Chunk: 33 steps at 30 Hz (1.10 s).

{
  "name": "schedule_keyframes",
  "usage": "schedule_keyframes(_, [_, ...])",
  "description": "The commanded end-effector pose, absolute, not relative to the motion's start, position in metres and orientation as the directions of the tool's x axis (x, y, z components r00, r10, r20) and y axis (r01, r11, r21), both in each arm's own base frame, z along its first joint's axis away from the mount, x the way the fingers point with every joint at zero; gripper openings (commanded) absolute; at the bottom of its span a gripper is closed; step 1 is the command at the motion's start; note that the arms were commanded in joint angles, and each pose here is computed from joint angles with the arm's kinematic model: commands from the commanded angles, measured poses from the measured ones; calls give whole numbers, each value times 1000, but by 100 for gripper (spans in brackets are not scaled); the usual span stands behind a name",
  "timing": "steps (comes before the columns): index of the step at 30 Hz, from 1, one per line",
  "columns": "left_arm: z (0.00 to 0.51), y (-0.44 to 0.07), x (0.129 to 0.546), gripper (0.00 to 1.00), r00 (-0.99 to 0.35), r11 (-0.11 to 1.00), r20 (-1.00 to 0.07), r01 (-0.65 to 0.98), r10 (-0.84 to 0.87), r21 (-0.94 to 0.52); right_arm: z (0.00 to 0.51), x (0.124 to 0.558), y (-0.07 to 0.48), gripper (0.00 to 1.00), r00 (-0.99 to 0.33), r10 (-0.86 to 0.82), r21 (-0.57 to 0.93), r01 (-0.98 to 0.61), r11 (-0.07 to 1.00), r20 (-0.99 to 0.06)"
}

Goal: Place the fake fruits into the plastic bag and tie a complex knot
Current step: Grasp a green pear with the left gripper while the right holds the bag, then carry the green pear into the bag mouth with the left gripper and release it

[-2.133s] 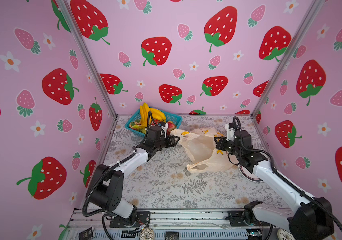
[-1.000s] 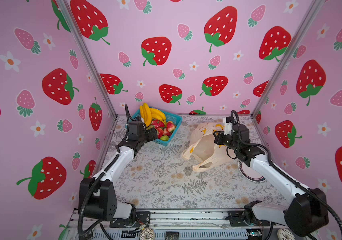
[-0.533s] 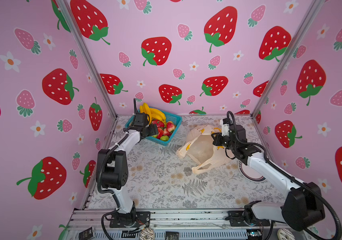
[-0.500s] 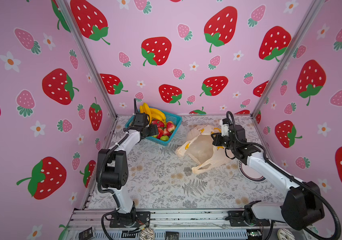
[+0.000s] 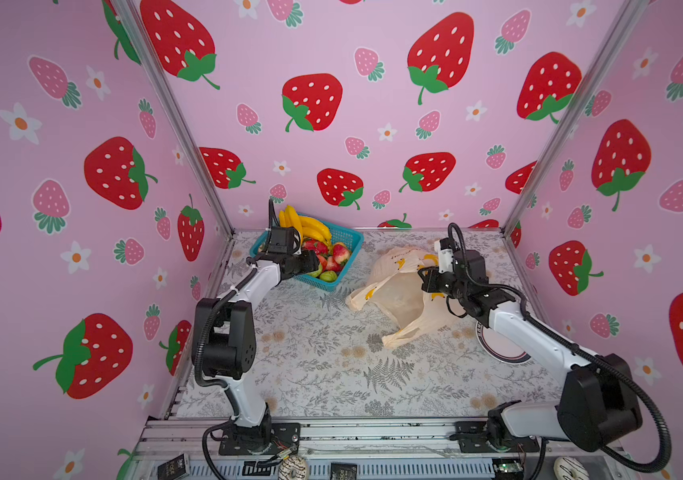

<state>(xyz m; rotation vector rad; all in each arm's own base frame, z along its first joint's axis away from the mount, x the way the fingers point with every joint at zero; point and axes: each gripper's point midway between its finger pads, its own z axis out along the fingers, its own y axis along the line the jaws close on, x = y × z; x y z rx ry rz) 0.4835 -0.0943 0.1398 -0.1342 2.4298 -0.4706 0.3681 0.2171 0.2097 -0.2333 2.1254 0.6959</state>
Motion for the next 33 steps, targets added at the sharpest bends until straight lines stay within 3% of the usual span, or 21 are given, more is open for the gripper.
schedule_keyframes(1, [145, -96, 477, 64, -783, 922, -582, 30, -218, -386, 201, 368, 220, 0, -621, 77, 404, -405, 820, -780])
schedule_keyframes(8, [145, -98, 462, 69, -793, 916, -571, 41, -213, -399, 194, 368, 221, 0, -631, 66, 402, -407, 820, -773])
schedule_keyframes(14, [142, -95, 453, 65, -803, 924, -562, 38, -199, -381, 189, 369, 223, 0, -638, 62, 406, -409, 818, -768])
schedule_keyframes(33, [145, -97, 454, 25, -807, 922, -557, 45, -194, -386, 187, 368, 224, 0, -644, 66, 414, -406, 815, -762])
